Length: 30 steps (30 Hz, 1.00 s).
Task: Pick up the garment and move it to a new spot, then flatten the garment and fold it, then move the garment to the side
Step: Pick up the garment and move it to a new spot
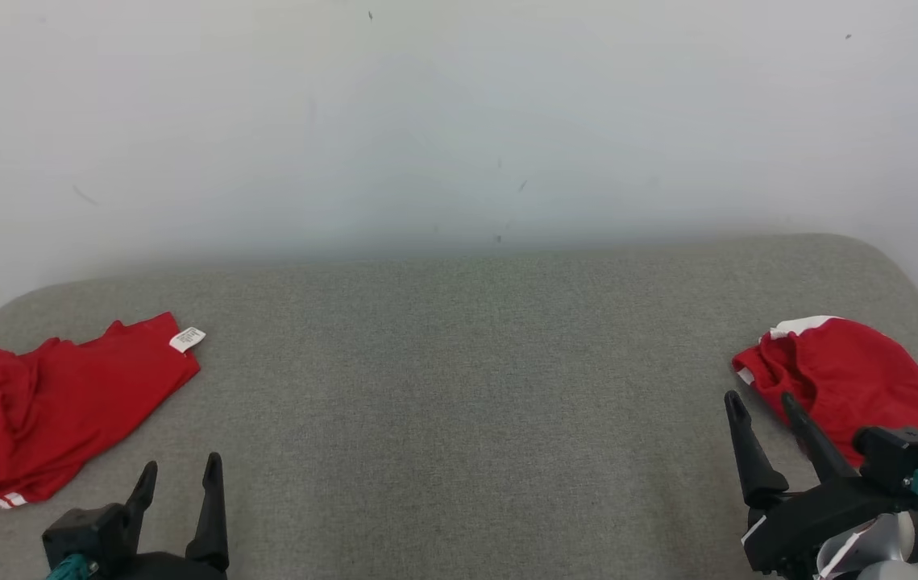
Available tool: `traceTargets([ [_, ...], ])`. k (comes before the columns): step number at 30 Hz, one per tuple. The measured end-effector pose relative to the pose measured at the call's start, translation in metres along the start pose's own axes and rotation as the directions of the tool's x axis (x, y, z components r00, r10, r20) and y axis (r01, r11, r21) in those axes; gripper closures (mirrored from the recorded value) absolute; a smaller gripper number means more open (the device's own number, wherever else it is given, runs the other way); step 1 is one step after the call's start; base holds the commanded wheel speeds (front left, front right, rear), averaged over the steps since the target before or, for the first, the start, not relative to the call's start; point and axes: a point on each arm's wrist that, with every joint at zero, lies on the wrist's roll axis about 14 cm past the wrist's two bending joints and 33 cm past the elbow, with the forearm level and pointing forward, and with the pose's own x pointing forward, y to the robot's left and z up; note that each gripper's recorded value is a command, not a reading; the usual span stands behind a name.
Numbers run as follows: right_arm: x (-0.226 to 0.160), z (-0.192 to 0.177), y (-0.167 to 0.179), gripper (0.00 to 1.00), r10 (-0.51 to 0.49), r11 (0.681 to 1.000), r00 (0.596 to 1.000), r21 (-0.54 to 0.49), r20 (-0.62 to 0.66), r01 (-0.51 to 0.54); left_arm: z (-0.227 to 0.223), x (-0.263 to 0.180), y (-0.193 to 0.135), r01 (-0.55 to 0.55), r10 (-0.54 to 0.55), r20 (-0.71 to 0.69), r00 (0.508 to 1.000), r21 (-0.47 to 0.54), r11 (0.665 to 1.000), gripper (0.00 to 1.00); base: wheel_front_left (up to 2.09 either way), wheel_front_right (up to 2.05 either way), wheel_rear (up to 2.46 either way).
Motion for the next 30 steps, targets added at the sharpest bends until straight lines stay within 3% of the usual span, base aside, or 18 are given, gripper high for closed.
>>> traceTargets([
  [6, 0.008, -0.008, 0.018, 0.00, 0.054, 0.998, 0.998, 0.009, -0.031, -0.054, -0.016, -0.007, 0.008, -0.033, 0.030, -0.059, 0.998, -0.041, 0.999, 0.00, 0.00, 0.00, 0.00],
  [30, 0.010, -0.015, 0.018, 0.00, 0.055, 0.998, 0.997, 0.009, -0.052, -0.054, -0.018, -0.008, 0.015, -0.056, 0.052, -0.063, 0.997, -0.052, 0.997, 0.00, 0.00, 0.00, 0.00],
])
